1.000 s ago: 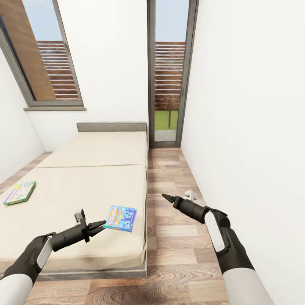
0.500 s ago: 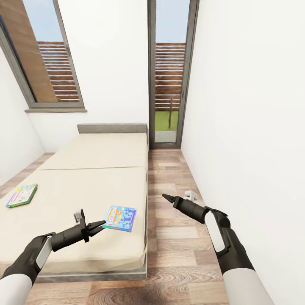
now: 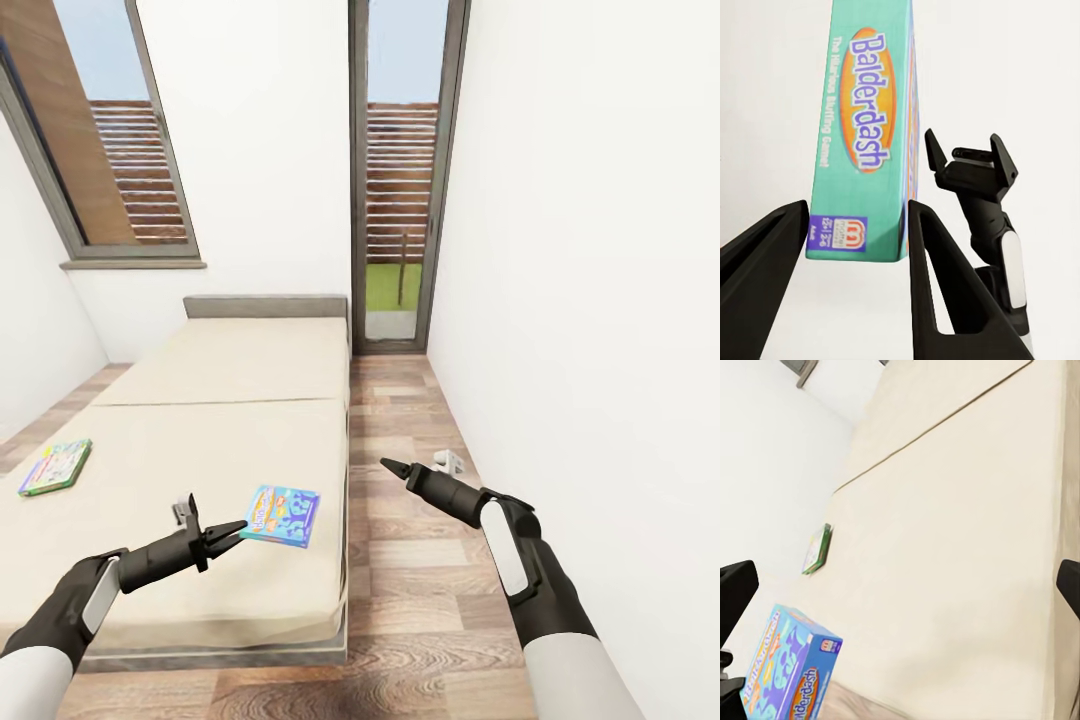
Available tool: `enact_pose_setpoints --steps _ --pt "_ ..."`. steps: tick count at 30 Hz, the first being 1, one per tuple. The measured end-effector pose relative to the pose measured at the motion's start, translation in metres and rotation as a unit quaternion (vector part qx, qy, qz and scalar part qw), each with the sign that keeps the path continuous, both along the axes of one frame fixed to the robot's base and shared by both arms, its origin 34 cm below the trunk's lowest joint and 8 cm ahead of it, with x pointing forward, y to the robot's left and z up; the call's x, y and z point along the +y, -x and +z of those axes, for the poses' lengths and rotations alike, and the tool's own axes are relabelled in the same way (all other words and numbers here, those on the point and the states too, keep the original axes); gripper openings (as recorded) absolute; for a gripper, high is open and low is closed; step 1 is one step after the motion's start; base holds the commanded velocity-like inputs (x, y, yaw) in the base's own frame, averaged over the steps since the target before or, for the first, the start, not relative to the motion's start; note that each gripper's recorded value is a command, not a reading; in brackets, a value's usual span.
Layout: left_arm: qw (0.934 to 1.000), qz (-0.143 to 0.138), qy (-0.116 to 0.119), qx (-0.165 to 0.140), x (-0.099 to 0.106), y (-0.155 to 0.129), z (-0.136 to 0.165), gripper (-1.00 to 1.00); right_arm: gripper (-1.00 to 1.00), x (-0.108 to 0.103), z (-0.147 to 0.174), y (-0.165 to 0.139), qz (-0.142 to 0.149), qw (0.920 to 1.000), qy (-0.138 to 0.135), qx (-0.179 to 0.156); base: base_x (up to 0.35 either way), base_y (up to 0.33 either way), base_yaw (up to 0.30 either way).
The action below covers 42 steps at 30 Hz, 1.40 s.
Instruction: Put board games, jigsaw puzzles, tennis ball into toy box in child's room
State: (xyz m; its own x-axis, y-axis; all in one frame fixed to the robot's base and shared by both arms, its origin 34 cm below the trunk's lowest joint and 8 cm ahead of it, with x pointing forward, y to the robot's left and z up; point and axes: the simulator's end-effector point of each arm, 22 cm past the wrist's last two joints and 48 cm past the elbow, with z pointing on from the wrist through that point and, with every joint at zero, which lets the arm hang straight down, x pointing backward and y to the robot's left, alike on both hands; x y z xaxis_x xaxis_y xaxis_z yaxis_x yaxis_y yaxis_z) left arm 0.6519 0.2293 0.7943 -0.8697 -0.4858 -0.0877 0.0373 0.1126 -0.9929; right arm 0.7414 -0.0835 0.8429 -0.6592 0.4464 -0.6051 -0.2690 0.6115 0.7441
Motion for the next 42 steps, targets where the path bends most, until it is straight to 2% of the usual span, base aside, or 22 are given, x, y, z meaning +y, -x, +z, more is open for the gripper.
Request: enact_pose_setpoints --steps 11,21,42 --pt "1.0000 0.001 -0.001 0.000 0.003 -0.001 0.019 -1.00 1.00 0.001 0.019 -0.001 0.000 1.0000 -0.001 0.000 0.000 0.000 0.000" --pt "0.9999 0.005 -0.011 0.000 0.015 -0.002 0.036 -1.00 1.00 0.001 0.036 -0.001 0.001 1.0000 -0.001 0.000 0.000 0.000 0.000" --pt "0.9999 0.006 -0.011 0.000 0.016 -0.002 0.069 -1.00 1.00 0.006 0.069 0.000 0.002 1.0000 -0.004 0.001 0.000 0.000 0.000"
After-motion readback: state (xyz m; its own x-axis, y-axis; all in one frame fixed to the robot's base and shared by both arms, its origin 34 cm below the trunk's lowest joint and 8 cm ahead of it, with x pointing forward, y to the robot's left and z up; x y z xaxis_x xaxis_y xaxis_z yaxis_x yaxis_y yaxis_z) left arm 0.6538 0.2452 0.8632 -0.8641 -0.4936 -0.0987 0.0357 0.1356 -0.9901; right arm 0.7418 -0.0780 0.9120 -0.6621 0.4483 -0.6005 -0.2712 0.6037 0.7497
